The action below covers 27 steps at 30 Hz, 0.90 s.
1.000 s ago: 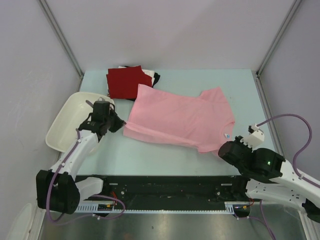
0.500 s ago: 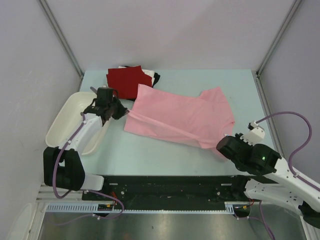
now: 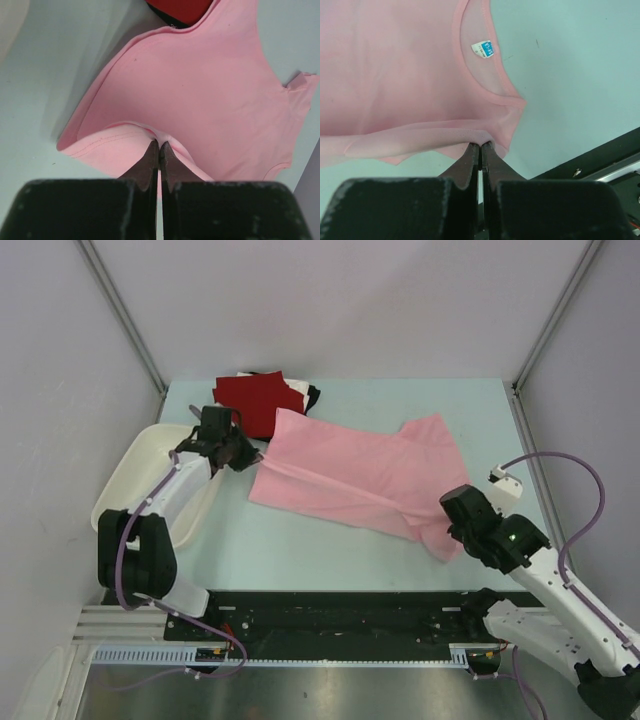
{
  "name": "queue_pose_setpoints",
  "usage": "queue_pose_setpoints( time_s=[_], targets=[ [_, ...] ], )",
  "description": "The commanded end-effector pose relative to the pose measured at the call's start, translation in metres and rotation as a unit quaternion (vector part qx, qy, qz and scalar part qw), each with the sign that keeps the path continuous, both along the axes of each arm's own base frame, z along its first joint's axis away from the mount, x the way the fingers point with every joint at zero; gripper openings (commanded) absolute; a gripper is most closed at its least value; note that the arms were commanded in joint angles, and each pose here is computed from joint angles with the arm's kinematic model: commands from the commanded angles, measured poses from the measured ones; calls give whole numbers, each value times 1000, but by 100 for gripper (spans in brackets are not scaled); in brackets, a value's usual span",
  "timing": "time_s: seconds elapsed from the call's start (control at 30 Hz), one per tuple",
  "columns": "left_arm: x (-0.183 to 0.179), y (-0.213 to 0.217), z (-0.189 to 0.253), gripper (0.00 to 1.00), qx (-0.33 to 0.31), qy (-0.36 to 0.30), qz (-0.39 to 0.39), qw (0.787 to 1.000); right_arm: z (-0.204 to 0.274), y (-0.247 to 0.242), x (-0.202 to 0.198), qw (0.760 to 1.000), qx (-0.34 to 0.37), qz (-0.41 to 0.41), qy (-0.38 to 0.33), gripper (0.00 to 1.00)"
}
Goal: Fold and stack the t-shirts
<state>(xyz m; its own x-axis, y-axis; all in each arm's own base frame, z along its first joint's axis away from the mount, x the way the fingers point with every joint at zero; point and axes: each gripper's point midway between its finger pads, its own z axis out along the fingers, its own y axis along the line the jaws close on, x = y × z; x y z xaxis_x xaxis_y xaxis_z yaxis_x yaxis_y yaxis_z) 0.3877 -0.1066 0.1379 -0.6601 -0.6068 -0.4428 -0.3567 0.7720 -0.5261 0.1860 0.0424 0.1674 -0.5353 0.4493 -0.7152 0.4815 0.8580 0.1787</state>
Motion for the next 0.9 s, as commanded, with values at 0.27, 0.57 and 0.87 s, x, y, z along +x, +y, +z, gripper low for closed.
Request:
queue_pose_setpoints(
  time_s=[0.27, 0.57, 0.87],
  targets=[
    [39, 1, -6, 0, 22, -16, -2, 1000, -22, 6, 38, 998, 27, 40, 29, 0],
    [69, -14, -31, 0, 29, 4, -20, 999, -31, 2, 64, 997, 36, 54, 36, 0],
    [84, -24, -45, 0, 37, 13, -26, 999, -43, 3, 102, 996, 47, 75, 32, 0]
  ],
)
